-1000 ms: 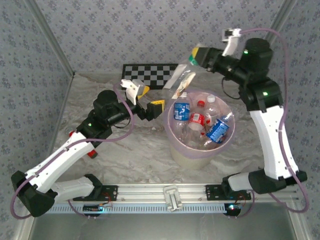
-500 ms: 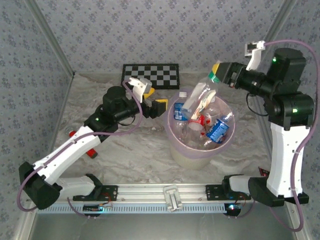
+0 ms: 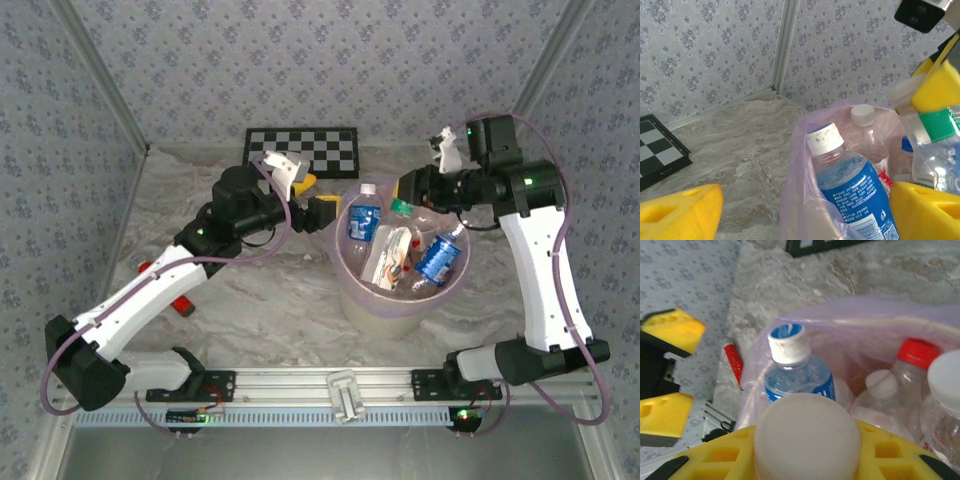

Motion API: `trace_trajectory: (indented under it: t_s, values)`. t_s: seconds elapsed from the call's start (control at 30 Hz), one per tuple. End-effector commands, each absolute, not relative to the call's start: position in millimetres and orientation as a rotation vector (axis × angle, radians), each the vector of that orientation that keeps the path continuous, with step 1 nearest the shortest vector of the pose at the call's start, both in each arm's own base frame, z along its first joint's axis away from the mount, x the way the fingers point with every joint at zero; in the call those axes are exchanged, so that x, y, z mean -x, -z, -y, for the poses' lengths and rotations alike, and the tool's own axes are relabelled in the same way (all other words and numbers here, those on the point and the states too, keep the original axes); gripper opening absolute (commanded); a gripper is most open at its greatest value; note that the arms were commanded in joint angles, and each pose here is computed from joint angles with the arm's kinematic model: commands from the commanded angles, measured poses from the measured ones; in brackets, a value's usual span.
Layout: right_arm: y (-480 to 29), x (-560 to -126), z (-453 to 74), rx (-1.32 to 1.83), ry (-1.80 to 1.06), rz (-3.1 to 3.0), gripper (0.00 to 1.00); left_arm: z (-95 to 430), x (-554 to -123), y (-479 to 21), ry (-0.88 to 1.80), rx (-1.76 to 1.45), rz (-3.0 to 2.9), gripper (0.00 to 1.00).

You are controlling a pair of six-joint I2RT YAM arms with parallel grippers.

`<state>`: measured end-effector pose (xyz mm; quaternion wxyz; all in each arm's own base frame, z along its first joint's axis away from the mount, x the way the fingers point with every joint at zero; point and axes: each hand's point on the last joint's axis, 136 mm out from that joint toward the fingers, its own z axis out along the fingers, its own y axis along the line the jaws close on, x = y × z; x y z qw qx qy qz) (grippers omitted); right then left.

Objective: Put the plastic bottles in the bin

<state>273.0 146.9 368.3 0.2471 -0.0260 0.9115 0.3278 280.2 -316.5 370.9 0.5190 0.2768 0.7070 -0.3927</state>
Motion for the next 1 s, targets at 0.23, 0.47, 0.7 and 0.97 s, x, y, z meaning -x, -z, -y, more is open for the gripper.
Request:
trace_trajectory:
  t_s: [0.23, 0.47, 0.7, 0.97]
  values:
    - [-388, -272, -125, 0.083, -0.695, -2.472, 0.75, 327, -284, -387, 0.996, -0.674, -1.664, 0.86]
    - [-403, -276, -120, 0.115, -0.609, -2.438, 0.67, 328, -288, -381, 0.989, -0.671, -1.679, 0.87]
    - [-351, -268, -157, 0.219, -0.663, -2.582, 0.49, 330, -291, -373, 0.973, -0.673, -1.704, 0.86]
    - [-353, -263, -157, 0.203, -0.669, -2.564, 0.43, 332, -293, -367, 0.972, -0.674, -1.717, 0.86]
